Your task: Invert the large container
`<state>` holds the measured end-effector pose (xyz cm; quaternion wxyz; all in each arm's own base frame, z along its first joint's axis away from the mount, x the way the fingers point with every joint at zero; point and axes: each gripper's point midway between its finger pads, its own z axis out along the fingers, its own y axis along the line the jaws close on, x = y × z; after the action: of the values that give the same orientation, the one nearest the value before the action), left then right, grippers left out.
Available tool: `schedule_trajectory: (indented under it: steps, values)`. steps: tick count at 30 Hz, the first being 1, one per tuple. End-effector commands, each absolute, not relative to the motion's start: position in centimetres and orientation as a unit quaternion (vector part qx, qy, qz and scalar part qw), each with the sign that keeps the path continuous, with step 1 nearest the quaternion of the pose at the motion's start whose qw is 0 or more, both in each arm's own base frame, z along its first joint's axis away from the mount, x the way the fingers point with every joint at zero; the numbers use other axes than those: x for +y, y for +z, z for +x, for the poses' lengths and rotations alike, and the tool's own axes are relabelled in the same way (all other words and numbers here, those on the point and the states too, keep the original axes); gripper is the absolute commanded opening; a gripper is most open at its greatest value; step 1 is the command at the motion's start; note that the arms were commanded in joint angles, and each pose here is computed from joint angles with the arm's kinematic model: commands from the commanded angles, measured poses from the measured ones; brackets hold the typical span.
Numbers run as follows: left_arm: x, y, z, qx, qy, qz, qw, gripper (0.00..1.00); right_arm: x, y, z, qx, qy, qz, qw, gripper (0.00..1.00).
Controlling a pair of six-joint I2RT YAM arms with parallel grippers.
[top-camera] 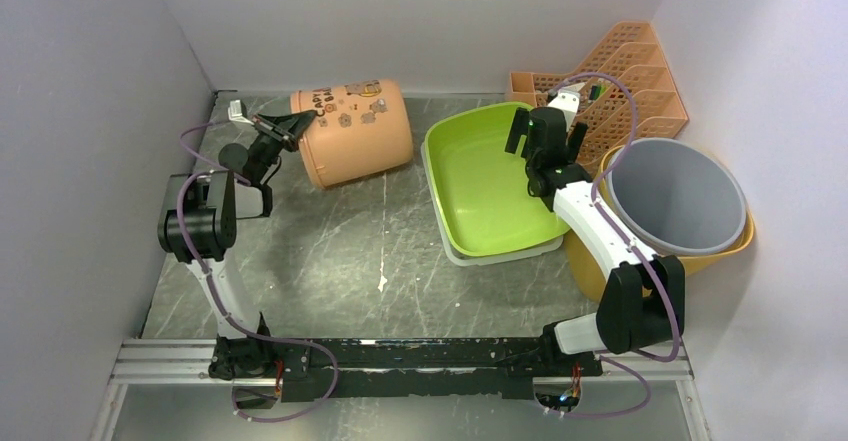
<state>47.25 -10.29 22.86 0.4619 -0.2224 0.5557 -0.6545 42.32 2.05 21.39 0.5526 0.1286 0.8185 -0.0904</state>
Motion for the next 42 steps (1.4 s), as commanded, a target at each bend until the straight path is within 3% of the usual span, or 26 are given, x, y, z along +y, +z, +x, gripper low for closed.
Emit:
schedule_trajectory:
  steps: [1, 11, 16, 22, 28, 32, 42]
  values:
    - [-8.5, 23.1, 44.6, 0.516, -0.663, -0.16, 0.518, 0.07, 2.1, 21.0, 42.8, 0.817, -0.092, 0.129, 0.555, 1.0]
    - [-1.9, 16.8, 43.5, 0.556, -0.616, -0.239, 0.505, 0.1, 2.7, 20.1, 42.9, 0.823, -0.08, 0.126, 0.548, 1.0]
    - [0.1, 14.2, 42.5, 0.568, -0.592, -0.272, 0.503, 0.34, 3.0, 20.1, 43.1, 0.823, -0.073, 0.125, 0.55, 1.0]
    - [0.7, 11.7, 42.6, 0.579, -0.584, -0.289, 0.49, 0.72, 2.9, 20.2, 43.0, 0.822, -0.075, 0.123, 0.551, 1.0]
    - [0.6, 11.4, 42.5, 0.584, -0.584, -0.286, 0.486, 0.76, 3.1, 20.0, 43.3, 0.824, -0.071, 0.121, 0.549, 1.0]
    - [0.4, 11.4, 42.5, 0.596, -0.577, -0.287, 0.479, 0.87, 3.2, 20.3, 43.3, 0.823, -0.068, 0.12, 0.551, 1.0]
    - [2.5, 13.3, 43.1, 0.71, -0.416, -0.286, 0.492, 0.88, 3.5, 21.2, 43.0, 0.824, -0.064, 0.107, 0.553, 1.0]
